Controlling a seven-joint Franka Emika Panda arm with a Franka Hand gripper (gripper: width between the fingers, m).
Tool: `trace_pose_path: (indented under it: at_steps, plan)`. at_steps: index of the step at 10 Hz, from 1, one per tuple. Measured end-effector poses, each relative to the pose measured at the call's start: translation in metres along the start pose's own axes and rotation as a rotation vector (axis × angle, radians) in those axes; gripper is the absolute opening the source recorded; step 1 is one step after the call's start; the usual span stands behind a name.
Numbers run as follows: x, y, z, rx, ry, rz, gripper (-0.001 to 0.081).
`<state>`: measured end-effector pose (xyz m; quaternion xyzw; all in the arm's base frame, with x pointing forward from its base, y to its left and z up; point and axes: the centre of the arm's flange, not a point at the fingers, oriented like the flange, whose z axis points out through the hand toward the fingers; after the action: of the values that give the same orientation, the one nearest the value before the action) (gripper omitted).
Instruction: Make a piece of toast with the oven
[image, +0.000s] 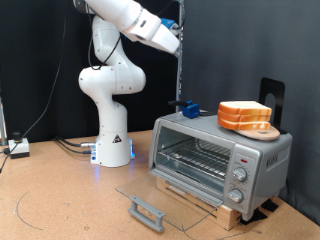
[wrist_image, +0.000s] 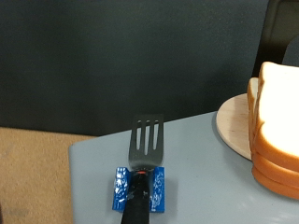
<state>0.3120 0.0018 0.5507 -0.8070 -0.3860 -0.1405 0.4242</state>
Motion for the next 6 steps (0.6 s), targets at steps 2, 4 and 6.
trace_pose_path:
  at_steps: [2, 4, 6]
  plan:
    - [0.0, -0.021, -0.002, -0.076, -0.073, -0.047, 0.0809]
    - [0.0, -0.031, -0.002, -0.145, -0.125, -0.051, 0.0809]
    - [-0.005, -0.036, 0.002, -0.096, -0.162, -0.041, 0.0809]
